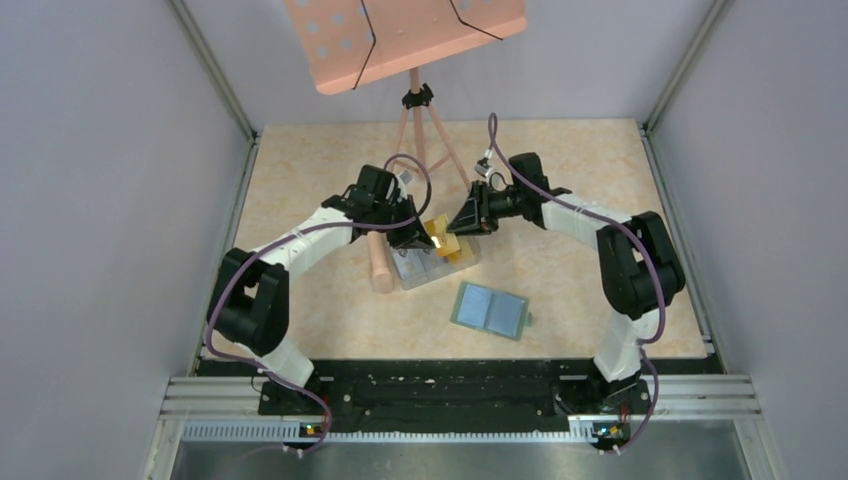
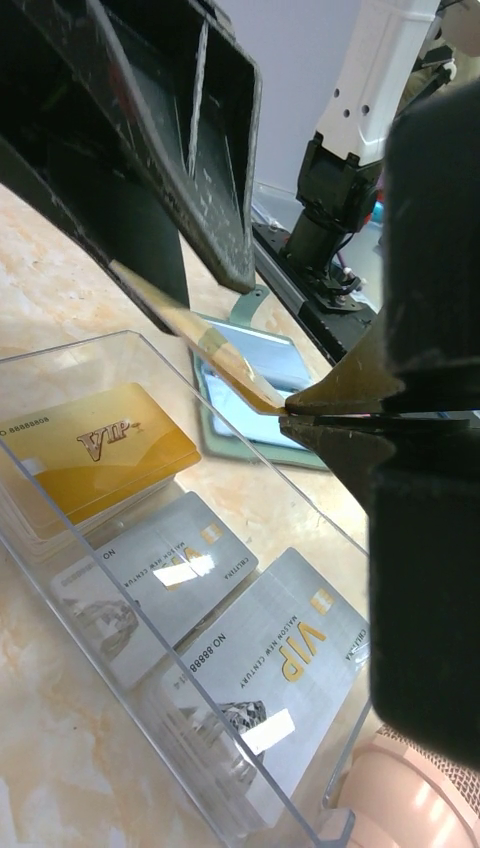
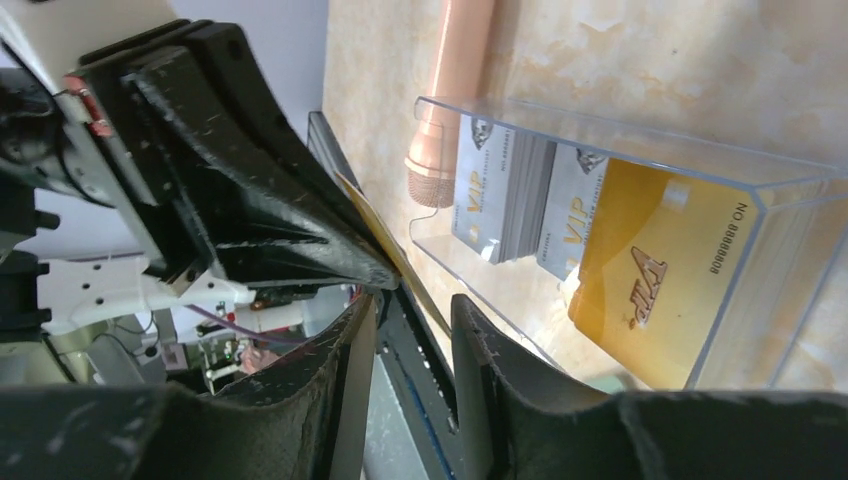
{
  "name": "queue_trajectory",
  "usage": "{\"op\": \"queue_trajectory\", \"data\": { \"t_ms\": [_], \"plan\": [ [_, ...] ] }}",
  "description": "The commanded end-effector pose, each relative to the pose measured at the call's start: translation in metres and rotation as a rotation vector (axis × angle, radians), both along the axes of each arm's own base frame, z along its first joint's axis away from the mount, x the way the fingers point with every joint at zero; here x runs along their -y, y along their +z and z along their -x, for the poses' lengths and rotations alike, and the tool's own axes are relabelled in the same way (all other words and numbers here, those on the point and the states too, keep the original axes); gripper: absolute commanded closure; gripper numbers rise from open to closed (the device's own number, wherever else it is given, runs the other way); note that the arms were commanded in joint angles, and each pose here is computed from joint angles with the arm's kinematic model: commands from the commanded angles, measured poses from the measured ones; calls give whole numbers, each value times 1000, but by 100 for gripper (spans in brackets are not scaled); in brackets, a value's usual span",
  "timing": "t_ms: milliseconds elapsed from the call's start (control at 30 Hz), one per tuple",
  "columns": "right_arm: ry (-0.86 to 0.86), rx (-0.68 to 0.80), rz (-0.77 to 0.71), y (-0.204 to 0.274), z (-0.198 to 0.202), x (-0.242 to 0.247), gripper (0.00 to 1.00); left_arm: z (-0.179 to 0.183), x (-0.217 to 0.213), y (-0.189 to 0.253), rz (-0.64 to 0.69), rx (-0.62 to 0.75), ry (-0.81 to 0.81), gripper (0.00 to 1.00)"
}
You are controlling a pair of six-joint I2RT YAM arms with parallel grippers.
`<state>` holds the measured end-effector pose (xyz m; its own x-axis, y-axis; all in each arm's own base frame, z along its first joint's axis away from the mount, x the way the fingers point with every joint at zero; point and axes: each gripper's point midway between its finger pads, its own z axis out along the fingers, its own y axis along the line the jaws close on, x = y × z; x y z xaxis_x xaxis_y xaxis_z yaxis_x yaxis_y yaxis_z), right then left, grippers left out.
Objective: Put the credit cards into the card holder
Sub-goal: Pick up the credit card from the storage box.
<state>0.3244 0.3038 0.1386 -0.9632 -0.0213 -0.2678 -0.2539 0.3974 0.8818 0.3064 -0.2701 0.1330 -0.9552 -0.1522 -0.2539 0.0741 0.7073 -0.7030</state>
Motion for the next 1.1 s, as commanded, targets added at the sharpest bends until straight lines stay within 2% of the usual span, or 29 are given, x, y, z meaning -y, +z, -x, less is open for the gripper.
{"op": "queue_trajectory", "data": {
  "t_ms": [0,133,267,500,533,633,733,867,1067],
  "plan": [
    [51,133,-145,53,4,-9,67,-1,7,16,59,56,-23,100],
    [69,133,-168,56,7,-10,68,0,10,17,80,57,-38,100],
    [83,122,-150,49,10,-8,73,-1,12,22,100,69,-45,100],
    [105,120,-111,43,19,-3,75,-1,13,27,119,79,-35,100],
    [107,121,-108,43,20,-2,79,0,13,28,123,79,-35,100],
    [109,121,-100,42,22,-1,100,1,14,29,138,79,-27,100],
    [94,124,-88,43,24,2,100,2,15,31,154,77,-22,100],
    [39,132,-39,45,25,9,100,9,14,31,173,64,-9,84],
    [-99,98,25,41,37,36,100,36,15,15,165,5,-19,77]
  ]
}}
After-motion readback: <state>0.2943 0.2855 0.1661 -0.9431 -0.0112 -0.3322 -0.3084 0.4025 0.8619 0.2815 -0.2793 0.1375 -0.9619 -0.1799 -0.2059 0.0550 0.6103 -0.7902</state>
